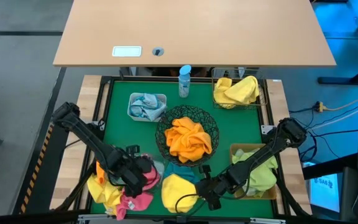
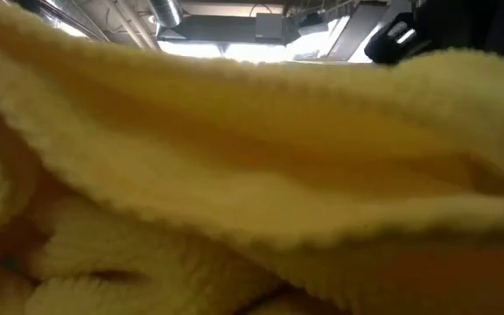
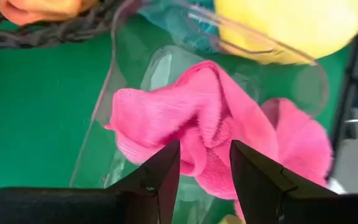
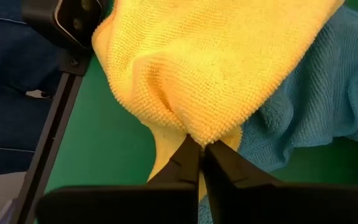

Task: Sort microfiber towel by color & place in baskets
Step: Put the yellow microfiber towel into the square wire basket

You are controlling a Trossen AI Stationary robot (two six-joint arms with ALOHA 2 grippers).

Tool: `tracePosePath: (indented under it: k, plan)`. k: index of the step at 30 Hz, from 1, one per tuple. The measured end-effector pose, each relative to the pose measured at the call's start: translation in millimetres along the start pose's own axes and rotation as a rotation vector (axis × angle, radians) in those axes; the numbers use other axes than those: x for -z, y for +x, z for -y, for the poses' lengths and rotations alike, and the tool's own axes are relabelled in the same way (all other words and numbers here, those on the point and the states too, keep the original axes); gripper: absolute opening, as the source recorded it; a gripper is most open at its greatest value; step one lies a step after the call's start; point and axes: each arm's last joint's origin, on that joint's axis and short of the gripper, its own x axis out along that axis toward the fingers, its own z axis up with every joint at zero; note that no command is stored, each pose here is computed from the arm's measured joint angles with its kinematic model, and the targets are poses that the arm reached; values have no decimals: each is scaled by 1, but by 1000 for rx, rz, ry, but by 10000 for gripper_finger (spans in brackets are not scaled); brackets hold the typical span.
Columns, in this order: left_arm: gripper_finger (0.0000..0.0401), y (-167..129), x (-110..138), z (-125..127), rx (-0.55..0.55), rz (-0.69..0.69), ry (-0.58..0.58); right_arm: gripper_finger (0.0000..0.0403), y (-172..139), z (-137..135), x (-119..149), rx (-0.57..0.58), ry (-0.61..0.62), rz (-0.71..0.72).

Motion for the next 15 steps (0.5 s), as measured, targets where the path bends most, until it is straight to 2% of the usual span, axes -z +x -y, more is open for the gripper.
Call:
tracePosePath:
  k: [8,15]
  plan:
    - [134,-46,8,-23,83,128,-36,7,-14,-3,-13,13,-37,-39]
    - [134,-53,10,-26,52,193,-38,6,-48,-8,-40,24,-114,-79]
